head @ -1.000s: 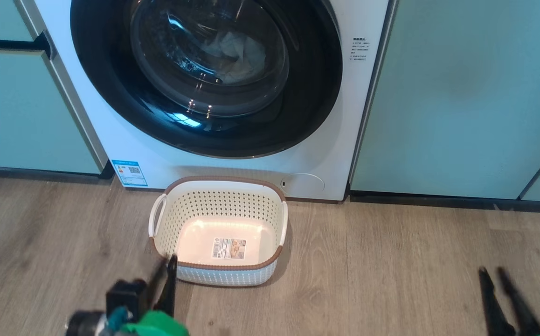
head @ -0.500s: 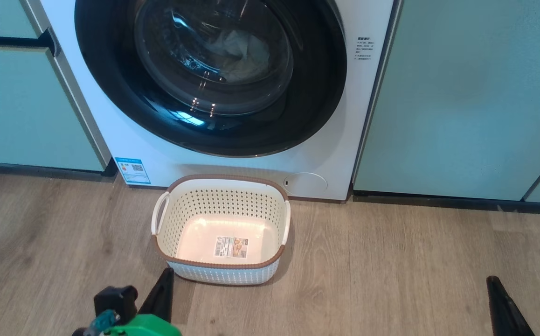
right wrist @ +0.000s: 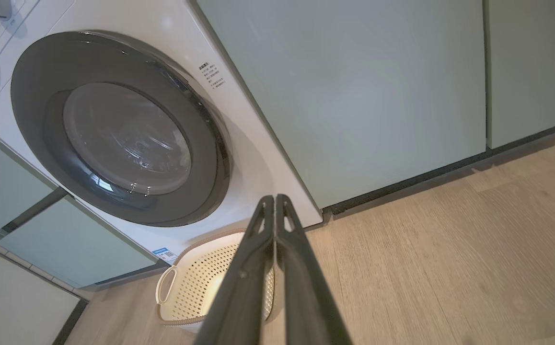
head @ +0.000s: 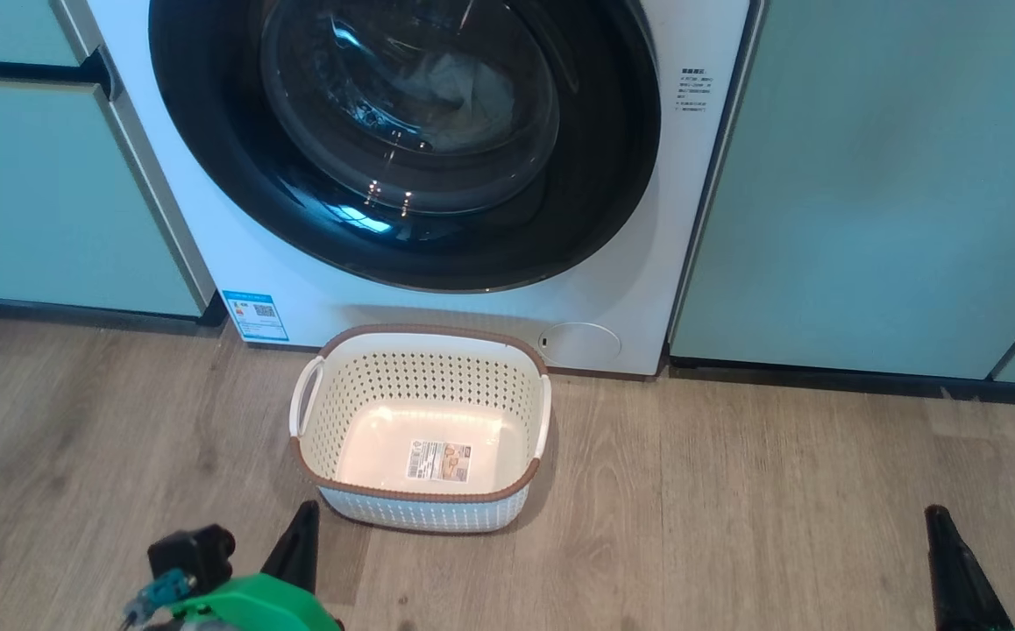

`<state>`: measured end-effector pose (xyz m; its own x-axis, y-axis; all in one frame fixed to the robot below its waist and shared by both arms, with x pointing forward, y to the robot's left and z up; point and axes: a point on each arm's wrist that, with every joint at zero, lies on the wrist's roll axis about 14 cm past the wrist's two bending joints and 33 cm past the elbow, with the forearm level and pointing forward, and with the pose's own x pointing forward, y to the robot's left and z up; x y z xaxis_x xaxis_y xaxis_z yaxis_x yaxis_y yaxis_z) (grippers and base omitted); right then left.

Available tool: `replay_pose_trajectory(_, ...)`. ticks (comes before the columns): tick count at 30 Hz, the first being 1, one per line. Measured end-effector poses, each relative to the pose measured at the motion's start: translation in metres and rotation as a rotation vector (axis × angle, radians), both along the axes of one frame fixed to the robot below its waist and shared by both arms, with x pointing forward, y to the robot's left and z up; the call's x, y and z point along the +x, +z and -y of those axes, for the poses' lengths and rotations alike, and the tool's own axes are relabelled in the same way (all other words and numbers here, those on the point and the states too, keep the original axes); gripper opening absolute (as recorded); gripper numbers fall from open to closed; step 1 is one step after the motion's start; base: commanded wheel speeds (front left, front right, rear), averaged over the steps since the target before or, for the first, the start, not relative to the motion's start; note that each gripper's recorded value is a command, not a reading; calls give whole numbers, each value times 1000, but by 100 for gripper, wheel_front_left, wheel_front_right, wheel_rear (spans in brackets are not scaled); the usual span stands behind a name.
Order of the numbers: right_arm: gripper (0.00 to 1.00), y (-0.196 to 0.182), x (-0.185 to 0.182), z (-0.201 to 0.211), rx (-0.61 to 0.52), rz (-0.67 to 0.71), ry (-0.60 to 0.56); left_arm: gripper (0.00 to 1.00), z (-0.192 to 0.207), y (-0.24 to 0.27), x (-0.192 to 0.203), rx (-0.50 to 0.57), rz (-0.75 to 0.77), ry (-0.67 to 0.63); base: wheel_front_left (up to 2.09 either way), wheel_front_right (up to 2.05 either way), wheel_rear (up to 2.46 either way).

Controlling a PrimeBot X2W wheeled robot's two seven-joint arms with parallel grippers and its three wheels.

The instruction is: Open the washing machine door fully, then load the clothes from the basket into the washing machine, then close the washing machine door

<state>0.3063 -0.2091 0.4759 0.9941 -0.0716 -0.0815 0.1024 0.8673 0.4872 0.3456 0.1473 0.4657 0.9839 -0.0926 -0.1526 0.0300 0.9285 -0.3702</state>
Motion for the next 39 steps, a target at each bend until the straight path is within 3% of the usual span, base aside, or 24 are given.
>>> replay_pose_trajectory(39,0,-7,22,-2,418,-3,-27,0,-14,-6,10,-452,-82,96,0,0,0)
